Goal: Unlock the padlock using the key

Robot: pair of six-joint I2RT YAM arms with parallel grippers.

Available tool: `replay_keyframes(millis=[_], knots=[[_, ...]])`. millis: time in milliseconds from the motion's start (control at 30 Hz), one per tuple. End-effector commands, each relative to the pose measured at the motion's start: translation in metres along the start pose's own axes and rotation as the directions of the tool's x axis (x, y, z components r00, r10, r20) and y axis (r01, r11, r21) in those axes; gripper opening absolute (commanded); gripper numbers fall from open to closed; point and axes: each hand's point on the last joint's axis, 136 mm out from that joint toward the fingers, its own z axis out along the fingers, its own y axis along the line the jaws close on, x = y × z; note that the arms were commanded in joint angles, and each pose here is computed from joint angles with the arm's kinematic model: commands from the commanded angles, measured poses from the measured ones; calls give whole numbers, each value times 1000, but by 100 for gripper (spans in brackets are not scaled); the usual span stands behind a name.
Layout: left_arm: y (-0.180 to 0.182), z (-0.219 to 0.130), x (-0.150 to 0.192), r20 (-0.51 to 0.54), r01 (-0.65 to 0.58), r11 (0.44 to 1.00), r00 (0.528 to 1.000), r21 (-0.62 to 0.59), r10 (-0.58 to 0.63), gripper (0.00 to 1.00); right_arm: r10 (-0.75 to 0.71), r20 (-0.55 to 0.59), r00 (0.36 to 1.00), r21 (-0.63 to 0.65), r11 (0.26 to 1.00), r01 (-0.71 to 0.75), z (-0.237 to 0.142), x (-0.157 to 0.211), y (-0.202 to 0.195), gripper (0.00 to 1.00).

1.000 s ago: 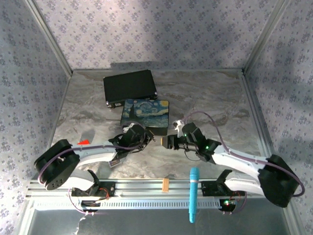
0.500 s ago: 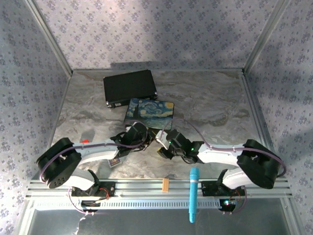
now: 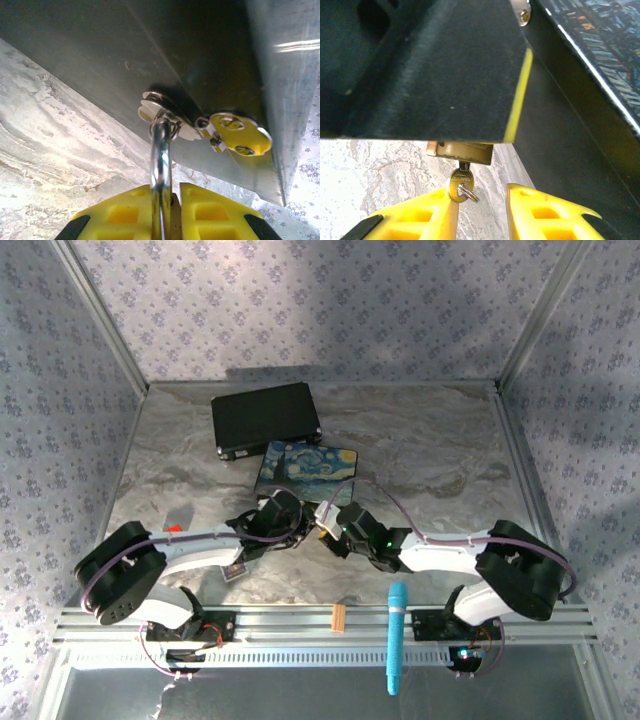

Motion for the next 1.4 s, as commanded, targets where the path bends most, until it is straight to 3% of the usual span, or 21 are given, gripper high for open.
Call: replay_keyframes(millis=[0, 267, 500, 700, 867, 933, 1000, 1167, 1267, 1367], knots=[[-20, -1, 14, -56, 7, 997, 998, 71, -3, 0, -6, 49, 999, 38, 999, 4, 4, -22, -7, 25], [-15, 0, 17, -61, 3, 998, 998, 59, 0, 0, 10, 86, 996, -32, 999, -7, 1, -32, -1, 25], [-15, 2, 27, -87, -15, 998, 996, 58, 20, 0, 109, 99, 989, -185, 979, -89, -2, -35, 10, 10], [-11, -1, 27, -89, -13, 998, 996, 65, 19, 0, 401, 84, 912, -362, 865, -347, -6, -34, -2, 1], [-14, -5, 26, -79, -36, 996, 996, 77, 43, 0, 540, 1, 842, -436, 758, -486, -3, -26, -6, 5], [-11, -5, 24, -65, -53, 997, 996, 63, 57, 0, 560, -18, 828, -422, 746, -514, -2, -24, -8, 10], [-8, -6, 20, -46, -65, 997, 997, 47, 67, 0, 553, -41, 832, -358, 769, -529, -3, -17, -10, 28], [8, 0, 14, -32, -64, 998, 997, -8, 64, 0, 546, -82, 834, -179, 815, -551, -20, 11, -14, 48], [12, 4, 13, -31, -67, 997, 997, -23, 66, 0, 591, -114, 799, -136, 787, -601, -34, 23, -13, 61], [16, 7, 13, -33, -66, 997, 997, -32, 65, 0, 641, -73, 764, -111, 756, -645, -47, 18, -22, 76]])
